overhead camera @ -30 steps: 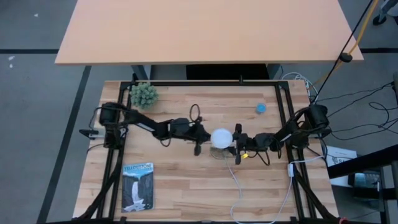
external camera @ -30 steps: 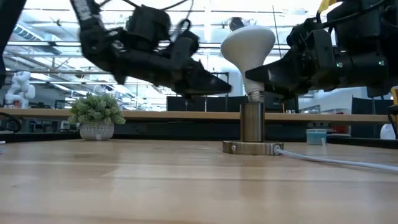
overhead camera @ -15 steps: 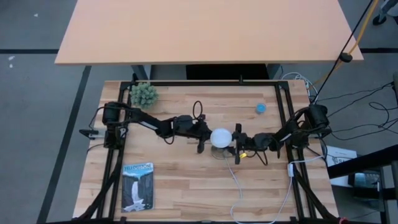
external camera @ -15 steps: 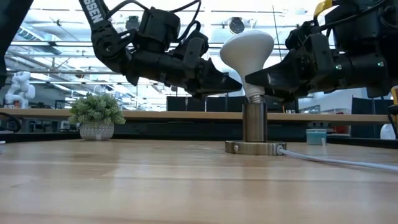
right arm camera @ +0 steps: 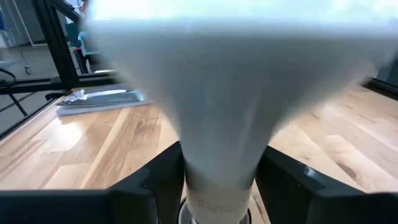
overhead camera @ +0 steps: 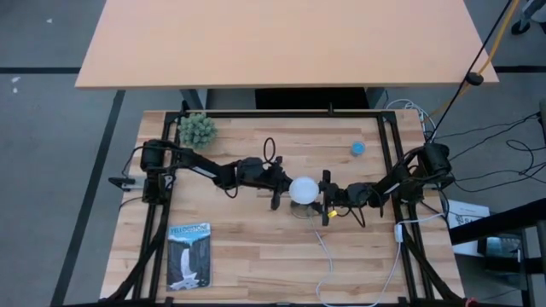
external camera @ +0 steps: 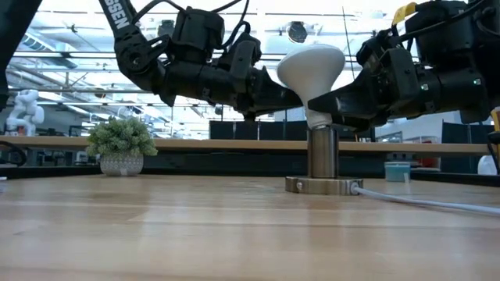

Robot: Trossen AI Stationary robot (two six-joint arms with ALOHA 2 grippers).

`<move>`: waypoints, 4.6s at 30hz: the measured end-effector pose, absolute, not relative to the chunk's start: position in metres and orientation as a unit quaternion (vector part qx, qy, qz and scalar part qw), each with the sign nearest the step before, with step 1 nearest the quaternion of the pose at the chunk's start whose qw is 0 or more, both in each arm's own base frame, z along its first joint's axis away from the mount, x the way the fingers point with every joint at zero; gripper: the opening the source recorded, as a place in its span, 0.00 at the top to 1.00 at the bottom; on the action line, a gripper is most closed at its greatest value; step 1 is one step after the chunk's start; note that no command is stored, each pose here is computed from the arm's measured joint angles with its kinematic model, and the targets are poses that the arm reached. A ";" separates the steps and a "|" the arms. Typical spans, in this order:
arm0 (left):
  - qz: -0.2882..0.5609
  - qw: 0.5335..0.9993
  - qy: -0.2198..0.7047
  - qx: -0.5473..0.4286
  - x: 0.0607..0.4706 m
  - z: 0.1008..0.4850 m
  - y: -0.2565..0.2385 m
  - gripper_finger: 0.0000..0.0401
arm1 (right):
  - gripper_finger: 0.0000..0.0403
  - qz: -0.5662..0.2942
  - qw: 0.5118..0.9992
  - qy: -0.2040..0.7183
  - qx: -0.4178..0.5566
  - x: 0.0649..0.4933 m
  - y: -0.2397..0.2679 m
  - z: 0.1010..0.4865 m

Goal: Screw lightbulb
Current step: Insert the lightbulb into the lamp

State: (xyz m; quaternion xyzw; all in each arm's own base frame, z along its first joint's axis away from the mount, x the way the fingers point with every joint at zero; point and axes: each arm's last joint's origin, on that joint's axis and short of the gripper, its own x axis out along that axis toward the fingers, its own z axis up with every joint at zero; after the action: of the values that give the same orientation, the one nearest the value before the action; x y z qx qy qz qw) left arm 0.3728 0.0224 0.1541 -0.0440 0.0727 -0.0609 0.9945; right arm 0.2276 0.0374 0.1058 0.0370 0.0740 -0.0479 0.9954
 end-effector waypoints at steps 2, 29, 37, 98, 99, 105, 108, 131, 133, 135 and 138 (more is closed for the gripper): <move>-0.062 0.995 0.063 -0.043 0.373 0.156 0.022 1.00 | 0.55 -0.049 0.995 0.075 0.040 0.228 0.037 0.106; -0.075 0.993 0.076 -0.051 0.373 0.154 0.022 1.00 | 0.44 -0.046 0.983 0.163 0.070 0.213 0.036 0.123; -0.073 0.991 0.102 -0.054 0.372 0.149 0.022 1.00 | 0.44 -0.050 0.977 0.193 0.074 0.206 0.035 0.126; -0.071 0.973 0.173 -0.132 0.367 0.136 0.024 1.00 | 0.65 -0.135 0.800 0.572 0.124 0.327 -0.060 0.131; -0.071 0.974 0.173 -0.131 0.367 0.136 0.024 1.00 | 0.65 -0.136 0.800 0.572 0.122 0.325 -0.061 0.132; -0.077 0.974 0.171 -0.128 0.368 0.137 0.024 1.00 | 0.65 -0.185 0.782 0.587 0.098 0.304 -0.066 0.162; -0.078 0.974 0.171 -0.126 0.367 0.137 0.024 1.00 | 0.65 -0.201 0.778 0.586 0.105 0.291 -0.064 0.182; -0.091 0.976 0.158 -0.117 0.369 0.140 0.017 1.00 | 0.65 -0.125 0.983 0.080 0.111 0.189 0.034 0.153; -0.091 0.977 0.156 -0.117 0.369 0.140 0.017 1.00 | 0.65 -0.114 0.985 0.098 0.082 0.192 0.036 0.148; -0.090 0.976 0.154 -0.123 0.369 0.141 0.017 1.00 | 0.65 -0.087 0.987 0.116 0.061 0.197 0.039 0.144; -0.090 0.977 0.148 -0.125 0.369 0.142 0.017 1.00 | 0.65 -0.079 0.988 0.127 0.041 0.205 0.041 0.142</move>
State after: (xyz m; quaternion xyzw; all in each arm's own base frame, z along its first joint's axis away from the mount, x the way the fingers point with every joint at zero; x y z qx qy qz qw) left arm 0.3691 0.0168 0.1417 -0.1246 0.1482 -0.0903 0.9769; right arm 0.2047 0.0413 0.1424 0.0411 0.1275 -0.0788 0.9879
